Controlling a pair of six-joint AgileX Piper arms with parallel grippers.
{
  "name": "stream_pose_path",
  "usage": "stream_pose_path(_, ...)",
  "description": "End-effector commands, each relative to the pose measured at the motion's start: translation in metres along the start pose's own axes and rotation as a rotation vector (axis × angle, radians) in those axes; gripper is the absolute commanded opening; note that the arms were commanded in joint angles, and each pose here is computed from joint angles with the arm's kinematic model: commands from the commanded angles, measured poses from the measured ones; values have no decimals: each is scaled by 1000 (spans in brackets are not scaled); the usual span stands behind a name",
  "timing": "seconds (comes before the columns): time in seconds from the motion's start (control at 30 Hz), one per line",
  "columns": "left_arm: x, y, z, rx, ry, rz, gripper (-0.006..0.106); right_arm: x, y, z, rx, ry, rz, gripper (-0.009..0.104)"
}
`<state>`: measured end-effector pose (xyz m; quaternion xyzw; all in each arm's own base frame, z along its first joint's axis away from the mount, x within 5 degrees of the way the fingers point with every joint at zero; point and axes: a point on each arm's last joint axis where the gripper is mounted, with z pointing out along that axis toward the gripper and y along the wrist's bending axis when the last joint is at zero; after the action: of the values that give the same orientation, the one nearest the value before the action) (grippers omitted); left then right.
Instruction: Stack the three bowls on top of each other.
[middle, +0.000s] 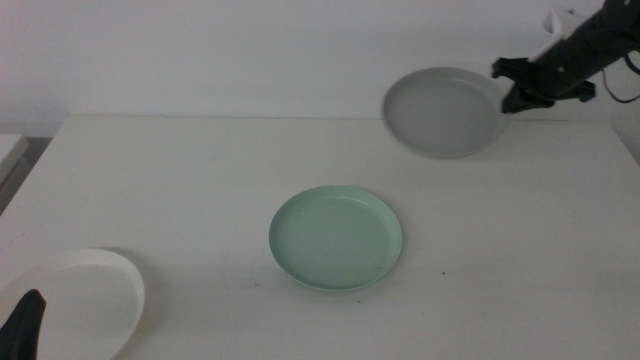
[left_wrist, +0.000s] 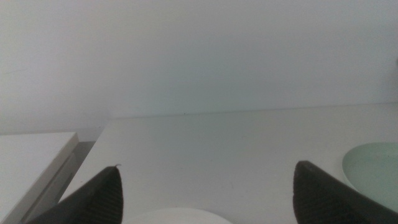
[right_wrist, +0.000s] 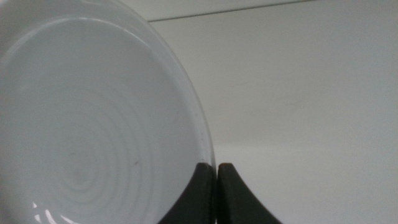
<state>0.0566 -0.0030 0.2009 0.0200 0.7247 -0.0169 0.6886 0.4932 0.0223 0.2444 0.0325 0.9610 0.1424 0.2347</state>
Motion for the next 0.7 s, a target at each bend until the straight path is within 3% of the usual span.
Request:
stream_pose_path(0.0, -1, 0, 0, 0, -16, -6, 94, 11, 28, -16, -49, -31, -50, -2)
stream_pose_path(0.3, -1, 0, 0, 0, -16, -6, 94, 74, 116, -17, -122, 99, -231, -2)
stream_pose_path(0.67, -1, 0, 0, 0, -16, -6, 94, 116, 115, 22, -105, 141, -226, -2)
